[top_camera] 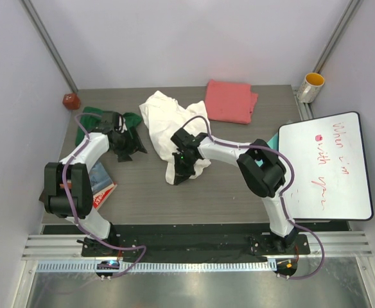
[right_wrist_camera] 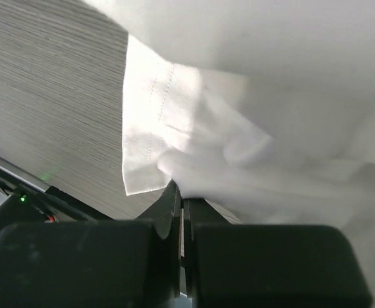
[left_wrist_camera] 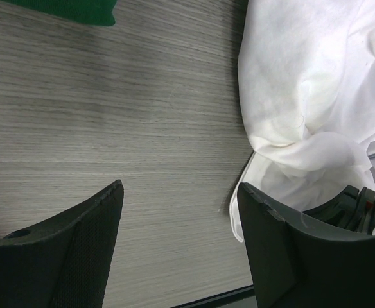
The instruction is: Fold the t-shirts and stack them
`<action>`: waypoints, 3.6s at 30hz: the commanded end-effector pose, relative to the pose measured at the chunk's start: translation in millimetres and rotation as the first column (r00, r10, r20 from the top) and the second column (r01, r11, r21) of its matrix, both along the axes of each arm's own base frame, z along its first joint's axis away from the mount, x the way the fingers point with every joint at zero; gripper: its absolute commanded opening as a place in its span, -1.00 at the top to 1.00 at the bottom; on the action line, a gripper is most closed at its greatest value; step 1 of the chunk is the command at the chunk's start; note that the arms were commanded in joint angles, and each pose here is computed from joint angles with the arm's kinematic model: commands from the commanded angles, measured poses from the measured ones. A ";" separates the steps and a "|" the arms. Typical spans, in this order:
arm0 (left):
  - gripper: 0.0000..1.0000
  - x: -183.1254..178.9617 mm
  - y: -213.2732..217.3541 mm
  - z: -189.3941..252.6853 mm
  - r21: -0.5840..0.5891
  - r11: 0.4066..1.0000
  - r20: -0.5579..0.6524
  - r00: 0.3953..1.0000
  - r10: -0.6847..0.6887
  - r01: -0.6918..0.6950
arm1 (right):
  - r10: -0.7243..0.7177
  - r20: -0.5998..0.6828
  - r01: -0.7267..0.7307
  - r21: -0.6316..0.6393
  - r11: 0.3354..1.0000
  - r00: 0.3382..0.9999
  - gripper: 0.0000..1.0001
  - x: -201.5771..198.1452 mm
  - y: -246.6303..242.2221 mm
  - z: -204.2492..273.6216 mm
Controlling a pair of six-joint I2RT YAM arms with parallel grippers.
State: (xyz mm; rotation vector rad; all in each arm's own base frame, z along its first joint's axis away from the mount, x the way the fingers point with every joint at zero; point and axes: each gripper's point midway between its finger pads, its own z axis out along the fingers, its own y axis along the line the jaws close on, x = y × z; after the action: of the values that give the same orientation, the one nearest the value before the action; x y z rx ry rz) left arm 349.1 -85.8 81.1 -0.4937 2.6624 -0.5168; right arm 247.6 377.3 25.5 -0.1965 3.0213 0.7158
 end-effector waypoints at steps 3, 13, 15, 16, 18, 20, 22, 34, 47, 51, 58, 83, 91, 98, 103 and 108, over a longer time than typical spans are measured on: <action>-0.44 1.6 -1.8 12.5 -0.022 1.000 0.049 0.999 -0.010 0.011 | 0.019 0.050 -0.019 0.005 1.000 0.999 0.98 8.2 6.7 19.3; -0.44 3.8 -4.1 21.0 -0.038 0.999 0.064 0.998 -0.006 0.008 | 0.027 0.184 -0.024 -0.019 1.000 0.983 0.98 16.7 -13.7 83.2; -0.44 1.9 -4.9 23.6 -0.045 0.999 0.065 0.998 -0.003 0.005 | 0.008 0.220 -0.006 -0.012 1.000 0.975 0.98 19.9 -22.0 103.4; -0.45 0.0 -5.0 24.7 -0.048 0.999 0.066 0.998 0.003 0.000 | -0.012 0.237 0.014 -0.010 1.000 0.971 0.98 24.9 -27.9 110.7; -0.44 -2.0 -5.3 27.4 -0.052 0.999 0.072 0.997 0.006 -0.002 | -0.044 0.268 0.043 0.011 0.999 0.962 0.98 28.8 -38.1 131.4; -0.44 -5.1 -4.8 30.3 -0.052 0.999 0.081 0.997 0.011 -0.007 | -0.084 0.287 0.080 0.024 0.997 0.954 0.98 37.6 -50.1 143.5; -0.44 -5.9 -3.7 32.2 -0.047 0.999 0.088 0.996 0.013 -0.009 | -0.117 0.311 0.109 0.045 0.993 0.943 0.98 41.8 -60.3 161.4; -0.44 2.4 -2.8 55.1 -0.042 0.999 0.160 0.987 0.013 -0.006 | -0.194 0.489 0.201 0.039 0.979 0.851 0.98 69.4 -99.3 237.4; -0.46 16.2 -3.8 86.4 -0.050 0.999 0.261 0.965 0.014 -0.001 | -0.380 0.719 0.304 0.241 0.922 0.582 0.98 82.4 -153.1 405.5; -0.45 16.3 -5.3 87.3 -0.053 0.999 0.253 0.968 0.003 0.011 | -0.402 0.721 0.333 0.247 0.910 0.564 0.98 82.1 -169.2 406.3; -0.47 9.0 -19.7 77.0 -0.053 0.998 0.220 0.975 -0.026 0.039 | -0.449 0.735 0.465 0.205 0.861 0.508 0.98 84.1 -209.2 380.8; -0.47 31.7 -164.9 -9.7 0.125 0.940 0.042 0.945 -0.325 0.317 | -0.501 0.673 0.512 0.206 0.834 0.544 0.98 155.9 -256.4 322.6; -0.48 52.8 -168.3 0.3 0.175 0.923 0.054 0.933 -0.355 0.341 | -0.485 0.610 0.465 0.207 0.861 0.627 0.98 170.6 -242.1 297.9; -0.47 52.8 -178.3 -34.3 0.150 0.902 -0.062 0.914 -0.401 0.406 | -0.495 0.573 0.463 0.214 0.860 0.653 0.98 188.0 -240.7 283.1; -0.47 46.0 -176.8 -38.9 0.143 0.893 -0.080 0.904 -0.420 0.428 | -0.510 0.561 0.474 0.223 0.852 0.652 0.98 197.8 -244.4 279.8; -0.35 33.4 -179.5 -57.3 0.099 0.888 -0.133 0.890 -0.436 0.449 | -0.517 0.545 0.478 0.225 0.849 0.661 0.98 203.0 -245.3 273.8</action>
State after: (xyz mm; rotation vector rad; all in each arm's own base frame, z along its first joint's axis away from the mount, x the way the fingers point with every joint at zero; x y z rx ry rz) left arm 399.2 -265.4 32.9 0.1129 2.8270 -0.4129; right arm 438.1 127.9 270.7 0.3735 2.3663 0.4897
